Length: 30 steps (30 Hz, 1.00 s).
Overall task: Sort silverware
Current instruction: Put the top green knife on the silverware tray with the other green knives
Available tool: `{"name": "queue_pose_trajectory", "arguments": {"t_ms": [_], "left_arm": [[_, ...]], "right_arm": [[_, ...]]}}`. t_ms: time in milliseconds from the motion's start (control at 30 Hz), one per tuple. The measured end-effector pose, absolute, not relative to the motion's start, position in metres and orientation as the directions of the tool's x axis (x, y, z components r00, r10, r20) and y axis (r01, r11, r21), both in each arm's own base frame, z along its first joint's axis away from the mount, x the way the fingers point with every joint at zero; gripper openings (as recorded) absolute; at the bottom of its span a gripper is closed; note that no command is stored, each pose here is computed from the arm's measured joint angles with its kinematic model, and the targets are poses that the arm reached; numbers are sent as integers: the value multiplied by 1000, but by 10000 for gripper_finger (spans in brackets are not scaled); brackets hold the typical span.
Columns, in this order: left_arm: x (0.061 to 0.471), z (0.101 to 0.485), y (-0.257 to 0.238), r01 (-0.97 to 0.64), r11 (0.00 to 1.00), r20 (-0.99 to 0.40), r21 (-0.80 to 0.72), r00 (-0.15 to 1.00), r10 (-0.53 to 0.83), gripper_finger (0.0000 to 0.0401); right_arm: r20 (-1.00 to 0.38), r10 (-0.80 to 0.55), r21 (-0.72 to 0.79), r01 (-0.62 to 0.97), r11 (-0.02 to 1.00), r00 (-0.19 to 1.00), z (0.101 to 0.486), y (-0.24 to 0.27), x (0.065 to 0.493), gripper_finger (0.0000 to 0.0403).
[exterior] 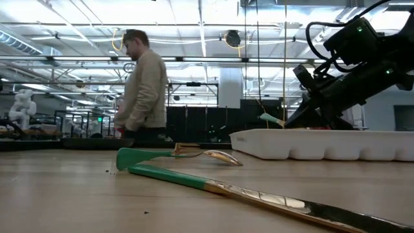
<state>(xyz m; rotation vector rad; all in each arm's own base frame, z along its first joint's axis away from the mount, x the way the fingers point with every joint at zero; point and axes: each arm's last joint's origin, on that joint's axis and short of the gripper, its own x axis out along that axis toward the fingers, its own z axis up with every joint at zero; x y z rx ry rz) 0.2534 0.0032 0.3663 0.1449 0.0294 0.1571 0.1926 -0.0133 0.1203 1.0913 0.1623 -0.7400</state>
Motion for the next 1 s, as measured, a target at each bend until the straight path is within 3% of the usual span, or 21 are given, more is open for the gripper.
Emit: {"name": "queue_pose_trajectory", "arguments": {"t_ms": [1000], "left_arm": [[253, 367, 3, -154, 978, -15, 138, 987, 158, 7]], "right_arm": [[-618, -436, 584, 753, 302, 655, 121, -12, 198, 0]]}}
